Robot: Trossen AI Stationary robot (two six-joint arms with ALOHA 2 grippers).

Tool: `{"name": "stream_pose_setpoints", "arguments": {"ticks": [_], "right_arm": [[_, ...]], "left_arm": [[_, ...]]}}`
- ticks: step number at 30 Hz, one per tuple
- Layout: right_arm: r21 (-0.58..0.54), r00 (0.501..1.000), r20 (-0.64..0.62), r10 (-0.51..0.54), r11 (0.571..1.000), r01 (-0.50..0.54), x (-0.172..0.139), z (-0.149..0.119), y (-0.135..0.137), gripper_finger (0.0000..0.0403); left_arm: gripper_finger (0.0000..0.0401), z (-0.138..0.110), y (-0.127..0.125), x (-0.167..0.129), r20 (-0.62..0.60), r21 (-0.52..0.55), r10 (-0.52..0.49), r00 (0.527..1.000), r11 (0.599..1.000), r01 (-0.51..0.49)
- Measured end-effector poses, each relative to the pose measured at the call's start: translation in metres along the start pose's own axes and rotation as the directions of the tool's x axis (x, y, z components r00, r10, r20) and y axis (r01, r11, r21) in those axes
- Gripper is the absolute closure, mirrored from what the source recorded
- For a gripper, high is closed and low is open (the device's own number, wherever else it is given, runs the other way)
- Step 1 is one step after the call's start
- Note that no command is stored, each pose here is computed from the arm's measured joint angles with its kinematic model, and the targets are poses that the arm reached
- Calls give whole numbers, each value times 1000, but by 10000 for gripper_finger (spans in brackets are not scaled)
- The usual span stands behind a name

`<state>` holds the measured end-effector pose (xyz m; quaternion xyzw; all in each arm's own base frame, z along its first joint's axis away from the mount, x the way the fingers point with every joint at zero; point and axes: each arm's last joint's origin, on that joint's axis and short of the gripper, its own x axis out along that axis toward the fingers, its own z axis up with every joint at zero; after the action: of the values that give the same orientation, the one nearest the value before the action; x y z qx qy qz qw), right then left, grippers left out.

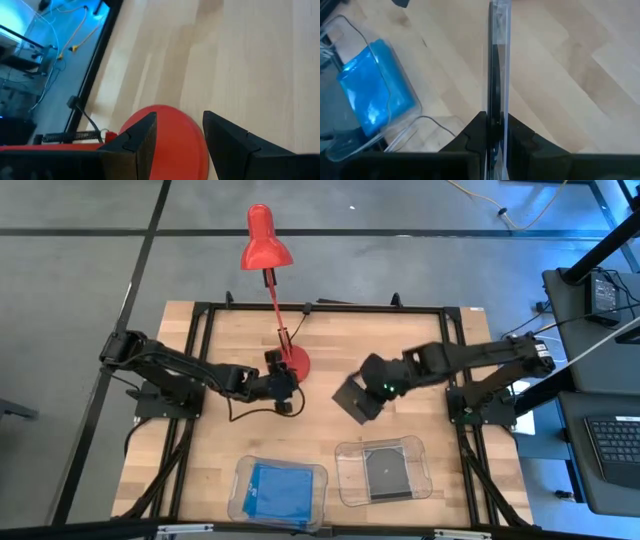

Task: Pick & place jewel cases by type
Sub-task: Put the black cd case into the right transparent bin

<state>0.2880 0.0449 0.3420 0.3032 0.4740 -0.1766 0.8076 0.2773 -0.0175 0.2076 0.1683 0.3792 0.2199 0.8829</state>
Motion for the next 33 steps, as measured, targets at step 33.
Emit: {"name": "stream_pose_setpoints", "arguments": {"ticks": [33], "right_arm": [[-488,993,116,-27,869,80,-21,-98,53,353]], "left_arm": [[244,87,17,-22,444,-37,-543,713,784,620]]}}
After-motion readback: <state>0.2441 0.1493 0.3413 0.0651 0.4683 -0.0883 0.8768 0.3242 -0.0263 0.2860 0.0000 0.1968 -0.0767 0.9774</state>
